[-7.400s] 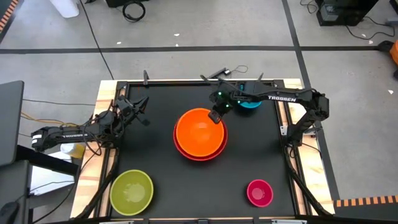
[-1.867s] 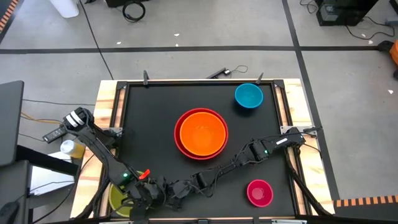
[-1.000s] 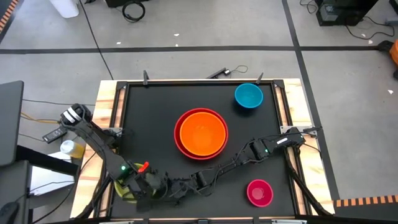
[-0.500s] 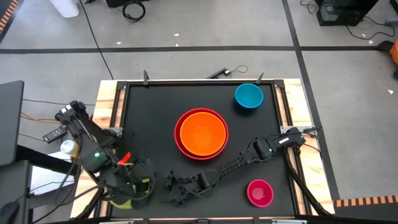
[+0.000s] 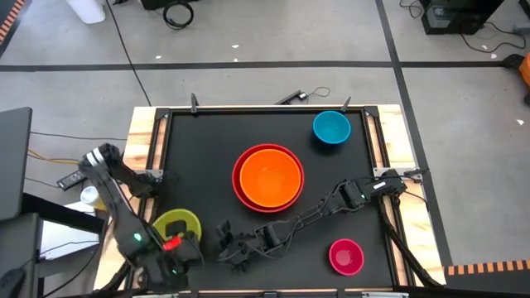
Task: Nest bowls inside each other
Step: Stack the green bowl on top of the orange bowl
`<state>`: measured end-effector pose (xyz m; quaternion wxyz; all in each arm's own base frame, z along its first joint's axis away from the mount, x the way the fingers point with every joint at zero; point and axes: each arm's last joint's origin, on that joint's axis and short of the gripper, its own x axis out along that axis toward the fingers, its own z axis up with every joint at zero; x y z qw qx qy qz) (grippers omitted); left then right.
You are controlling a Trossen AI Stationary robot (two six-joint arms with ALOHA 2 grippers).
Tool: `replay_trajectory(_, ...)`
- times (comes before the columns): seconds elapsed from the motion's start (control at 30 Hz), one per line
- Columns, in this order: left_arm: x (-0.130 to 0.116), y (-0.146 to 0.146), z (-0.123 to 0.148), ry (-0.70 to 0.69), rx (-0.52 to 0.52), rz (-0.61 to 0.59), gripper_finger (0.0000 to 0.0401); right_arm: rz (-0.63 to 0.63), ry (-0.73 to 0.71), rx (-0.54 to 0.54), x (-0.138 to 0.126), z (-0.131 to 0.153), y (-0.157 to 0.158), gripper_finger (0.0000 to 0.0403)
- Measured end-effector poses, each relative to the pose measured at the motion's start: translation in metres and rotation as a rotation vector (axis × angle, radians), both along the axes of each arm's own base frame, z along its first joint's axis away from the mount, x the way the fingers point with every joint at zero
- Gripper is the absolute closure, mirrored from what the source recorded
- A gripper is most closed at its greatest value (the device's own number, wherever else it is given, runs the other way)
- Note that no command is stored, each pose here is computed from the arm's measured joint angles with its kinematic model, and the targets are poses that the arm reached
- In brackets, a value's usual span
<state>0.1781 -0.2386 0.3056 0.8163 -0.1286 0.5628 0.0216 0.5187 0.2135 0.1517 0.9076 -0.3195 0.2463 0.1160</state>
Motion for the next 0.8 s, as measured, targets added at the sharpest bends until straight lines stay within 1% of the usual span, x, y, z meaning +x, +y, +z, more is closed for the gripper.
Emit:
replay_trajectory(0.1, 0.0, -0.008, -0.033, 0.136, 0.037, 0.026, 0.0255, 0.013, -0.022, -0.059, 0.001, 0.001, 0.0, 0.0268)
replay_trajectory(0.17, 0.002, -0.011, -0.05, 0.178, 0.064, 0.028, 0.0255, 0.028, -0.04, -0.084, 0.002, 0.003, 0.0, 0.0254)
replay_trajectory(0.23, 0.005, -0.012, -0.066, 0.23, 0.095, 0.03, 0.0255, 0.027, -0.038, -0.083, 0.002, 0.002, 0.0, 0.0244)
replay_trajectory(0.3, 0.009, -0.012, -0.075, 0.272, 0.109, 0.03, 0.0255, 0.016, -0.022, -0.065, 0.001, 0.001, -0.001, 0.024)
replay_trajectory(0.4, 0.015, -0.01, -0.082, 0.298, 0.145, 0.019, 0.0255, 0.014, -0.016, -0.061, 0.001, 0.001, -0.001, 0.0239)
replay_trajectory(0.53, 0.024, -0.007, -0.085, 0.289, 0.144, -0.013, 0.0255, 0.048, -0.021, -0.052, 0.001, 0.001, 0.0, 0.0239)
replay_trajectory(0.6, 0.031, -0.008, -0.084, 0.253, 0.112, -0.047, 0.0255, 0.062, -0.039, -0.044, 0.002, 0.003, 0.001, 0.0239)
replay_trajectory(0.73, 0.041, -0.016, -0.082, 0.157, 0.03, -0.151, 0.0255, 0.101, -0.087, -0.076, 0.005, 0.007, 0.001, 0.0238)
replay_trajectory(0.8, 0.044, -0.02, -0.081, 0.123, -0.001, -0.188, 0.0255, 0.131, -0.091, -0.062, 0.006, 0.008, 0.0, 0.0238)
